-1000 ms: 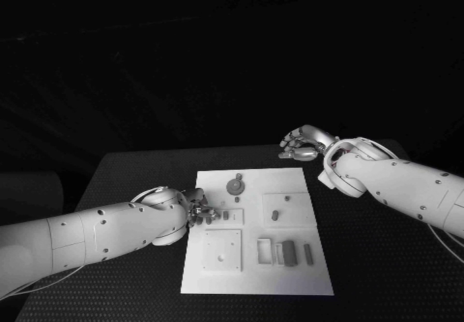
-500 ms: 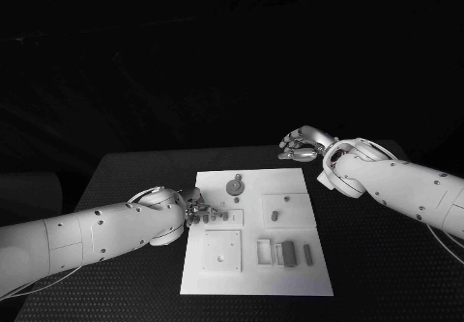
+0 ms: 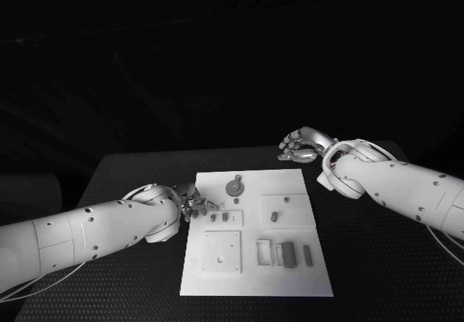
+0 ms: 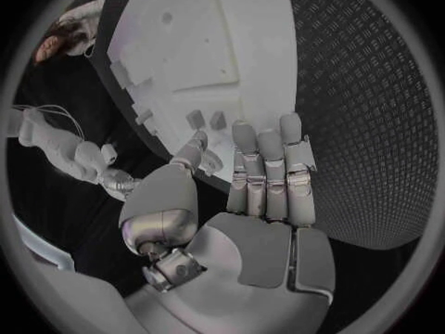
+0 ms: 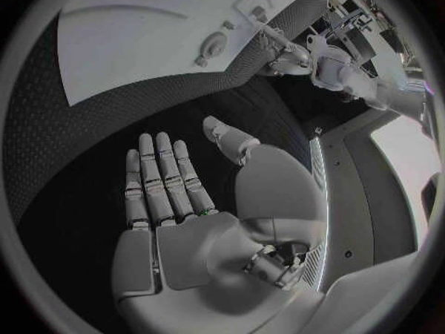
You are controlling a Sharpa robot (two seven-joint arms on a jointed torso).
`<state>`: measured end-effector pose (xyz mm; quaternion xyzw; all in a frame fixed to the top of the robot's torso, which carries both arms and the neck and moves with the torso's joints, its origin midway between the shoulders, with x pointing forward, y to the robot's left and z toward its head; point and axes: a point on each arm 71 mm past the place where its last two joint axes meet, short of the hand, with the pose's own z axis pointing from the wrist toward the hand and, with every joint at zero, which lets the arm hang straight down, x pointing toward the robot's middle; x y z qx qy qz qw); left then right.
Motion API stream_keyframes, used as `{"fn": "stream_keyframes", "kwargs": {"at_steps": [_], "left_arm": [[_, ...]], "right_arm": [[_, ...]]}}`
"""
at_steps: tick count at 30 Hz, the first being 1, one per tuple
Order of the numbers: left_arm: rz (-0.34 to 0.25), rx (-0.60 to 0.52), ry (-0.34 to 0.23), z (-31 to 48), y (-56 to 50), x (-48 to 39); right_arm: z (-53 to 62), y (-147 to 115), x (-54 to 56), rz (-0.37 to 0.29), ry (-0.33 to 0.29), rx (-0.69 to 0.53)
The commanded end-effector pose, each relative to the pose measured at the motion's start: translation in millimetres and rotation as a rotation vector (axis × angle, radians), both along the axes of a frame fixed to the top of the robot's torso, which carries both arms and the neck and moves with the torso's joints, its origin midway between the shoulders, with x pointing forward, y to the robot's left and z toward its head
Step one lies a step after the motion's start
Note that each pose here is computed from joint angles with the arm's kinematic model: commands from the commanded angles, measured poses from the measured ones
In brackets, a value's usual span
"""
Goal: Assemble the parts on the task board
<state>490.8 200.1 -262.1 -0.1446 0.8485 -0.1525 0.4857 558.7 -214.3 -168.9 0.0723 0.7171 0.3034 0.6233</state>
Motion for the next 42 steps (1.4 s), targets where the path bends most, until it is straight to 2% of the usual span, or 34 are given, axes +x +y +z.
{"fn": "stream_keyframes", "kwargs": {"at_steps": [1,3,4,6,8,11,16,18,21,28,34,42], "left_arm": [[0.018,-0.232,-0.063,11.1,-4.3,4.0],[0.035,-0.302,-0.119,17.6,-4.0,8.1],[0.024,-0.337,-0.173,23.0,-4.7,12.0],[-0.004,-0.363,-0.232,28.6,-8.2,16.5],[-0.064,-0.363,-0.275,33.2,-15.5,21.2],[-0.151,-0.304,-0.311,34.7,-25.9,24.5],[-0.352,-0.145,-0.437,37.5,-48.4,28.8],[-0.401,-0.089,-0.472,37.3,-55.1,29.9],[-0.444,-0.049,-0.488,35.3,-63.8,30.9],[-0.520,0.043,-0.459,26.7,-79.7,30.4],[-0.528,0.085,-0.414,17.7,-83.0,31.9],[-0.541,0.099,-0.372,6.4,-89.3,29.4]], "right_arm": [[-0.4,0.4,-0.3,0.013,0.001,-0.002],[-0.5,0.2,-0.3,0.013,0.002,-0.002],[-0.5,0.0,-0.2,0.012,0.002,-0.002],[-0.7,0.6,-0.1,0.014,0.003,-0.002],[-1.1,1.3,-0.1,0.014,0.002,-0.001],[-1.3,1.3,0.0,0.014,0.002,-0.001],[-2.1,2.6,0.4,0.015,0.004,0.001],[-2.5,3.3,0.5,0.016,0.006,0.003],[-2.8,4.6,0.3,0.018,0.007,0.004],[-3.1,6.9,0.2,0.022,0.008,0.005],[-3.2,9.2,0.2,0.025,0.007,0.006],[-3.2,9.3,0.0,0.026,0.007,0.006]]}}
